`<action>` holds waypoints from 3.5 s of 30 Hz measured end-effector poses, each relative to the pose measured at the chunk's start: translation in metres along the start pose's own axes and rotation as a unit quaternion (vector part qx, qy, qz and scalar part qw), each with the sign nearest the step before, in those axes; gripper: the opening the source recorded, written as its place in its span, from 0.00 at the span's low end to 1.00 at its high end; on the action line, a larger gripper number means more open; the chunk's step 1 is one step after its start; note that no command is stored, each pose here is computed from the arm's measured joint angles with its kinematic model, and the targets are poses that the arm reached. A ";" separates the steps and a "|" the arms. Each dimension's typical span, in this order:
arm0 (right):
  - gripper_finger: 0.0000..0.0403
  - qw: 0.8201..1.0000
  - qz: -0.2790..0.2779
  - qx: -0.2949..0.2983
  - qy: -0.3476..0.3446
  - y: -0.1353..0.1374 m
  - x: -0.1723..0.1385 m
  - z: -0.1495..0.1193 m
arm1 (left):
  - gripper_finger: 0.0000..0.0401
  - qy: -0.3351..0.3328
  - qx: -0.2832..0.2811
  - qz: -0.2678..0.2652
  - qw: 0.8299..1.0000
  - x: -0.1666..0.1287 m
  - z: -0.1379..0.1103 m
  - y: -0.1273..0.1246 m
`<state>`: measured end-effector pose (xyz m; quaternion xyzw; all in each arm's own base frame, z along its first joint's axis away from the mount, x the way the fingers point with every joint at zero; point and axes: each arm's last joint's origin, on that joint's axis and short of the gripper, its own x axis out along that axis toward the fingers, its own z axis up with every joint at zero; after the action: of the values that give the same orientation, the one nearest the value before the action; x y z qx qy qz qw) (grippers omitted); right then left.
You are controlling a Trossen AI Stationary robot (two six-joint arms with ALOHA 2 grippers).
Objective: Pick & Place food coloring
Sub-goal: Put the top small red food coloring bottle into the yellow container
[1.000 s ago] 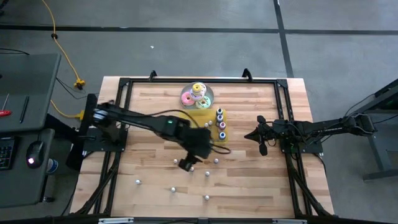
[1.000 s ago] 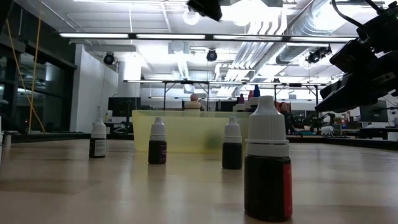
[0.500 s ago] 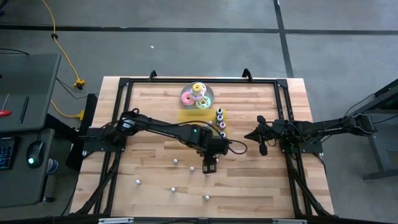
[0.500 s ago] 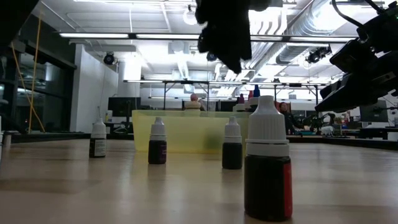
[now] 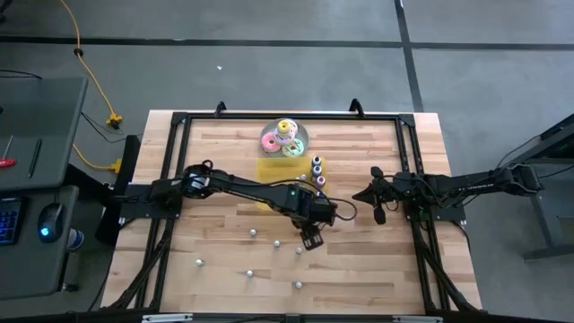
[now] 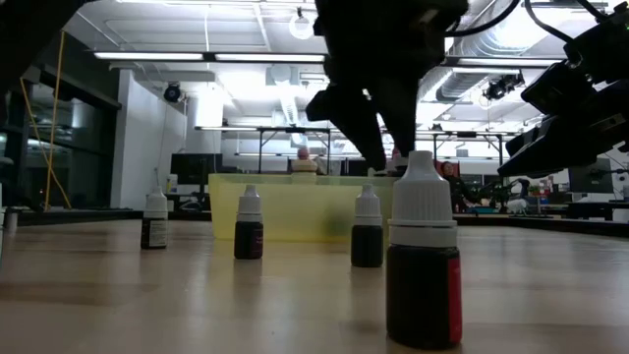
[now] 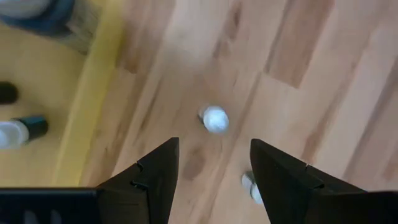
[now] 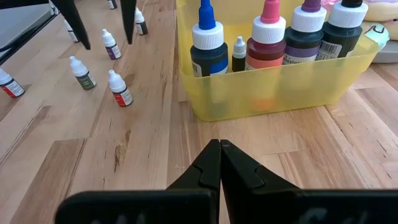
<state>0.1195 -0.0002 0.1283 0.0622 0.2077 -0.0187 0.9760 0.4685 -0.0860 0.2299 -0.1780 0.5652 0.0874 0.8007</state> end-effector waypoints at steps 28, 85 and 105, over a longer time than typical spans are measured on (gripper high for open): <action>0.00 1.000 0.000 0.000 0.000 0.000 0.000 0.000 | 0.48 0.023 -0.077 -0.005 0.997 0.034 0.008 0.000; 0.00 1.000 0.000 0.000 0.000 0.000 0.000 0.000 | 0.13 0.032 -0.001 -0.021 0.999 0.044 0.008 -0.001; 0.00 1.000 0.000 0.000 0.000 0.000 0.000 0.000 | 0.12 -0.079 0.324 -0.044 0.942 -0.032 0.018 -0.026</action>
<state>0.1195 -0.0002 0.1283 0.0622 0.2076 -0.0187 0.9761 0.4818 -0.1012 0.2704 0.0736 0.4894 -0.1222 0.8603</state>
